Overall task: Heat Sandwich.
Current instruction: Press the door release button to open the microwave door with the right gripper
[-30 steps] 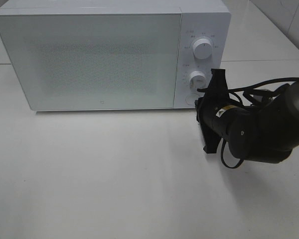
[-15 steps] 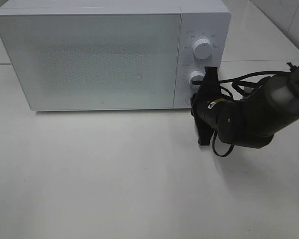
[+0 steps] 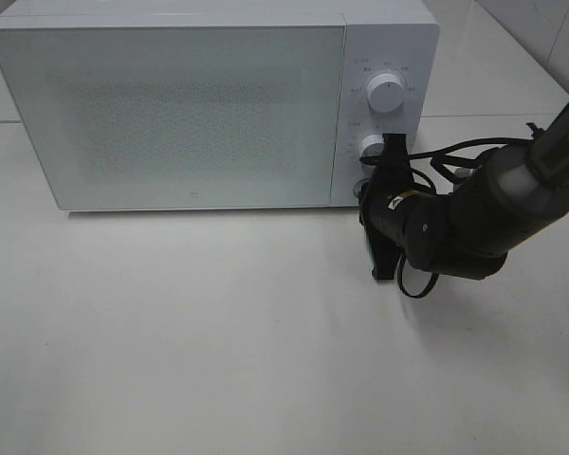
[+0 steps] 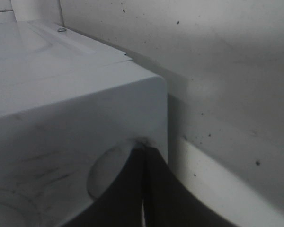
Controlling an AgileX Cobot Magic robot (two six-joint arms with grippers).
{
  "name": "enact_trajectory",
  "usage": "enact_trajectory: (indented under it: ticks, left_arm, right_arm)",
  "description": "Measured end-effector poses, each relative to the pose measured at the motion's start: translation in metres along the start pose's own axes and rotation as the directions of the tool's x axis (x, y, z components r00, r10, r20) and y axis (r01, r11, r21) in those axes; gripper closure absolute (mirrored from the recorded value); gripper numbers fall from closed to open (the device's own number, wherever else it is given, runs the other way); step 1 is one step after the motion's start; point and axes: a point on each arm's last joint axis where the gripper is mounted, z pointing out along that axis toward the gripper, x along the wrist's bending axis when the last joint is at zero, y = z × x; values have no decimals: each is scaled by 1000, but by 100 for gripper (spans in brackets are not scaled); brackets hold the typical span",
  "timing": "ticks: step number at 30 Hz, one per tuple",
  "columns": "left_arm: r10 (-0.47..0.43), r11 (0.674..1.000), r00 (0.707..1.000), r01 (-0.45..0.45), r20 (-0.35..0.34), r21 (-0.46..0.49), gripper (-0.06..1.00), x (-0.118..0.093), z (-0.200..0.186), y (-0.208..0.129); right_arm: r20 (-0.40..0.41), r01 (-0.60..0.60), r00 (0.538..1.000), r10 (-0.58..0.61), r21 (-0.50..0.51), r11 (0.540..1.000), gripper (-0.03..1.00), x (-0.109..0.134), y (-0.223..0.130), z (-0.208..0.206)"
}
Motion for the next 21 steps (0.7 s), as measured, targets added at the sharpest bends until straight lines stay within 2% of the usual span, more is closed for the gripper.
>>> enact_trajectory:
  ticks: [21]
  left_arm:
    - [0, 1000, 1000, 0, 0, 0, -3, 0, 0, 0]
  right_arm:
    - [-47, 7, 999, -7, -1, 1000, 96, 10, 0, -6]
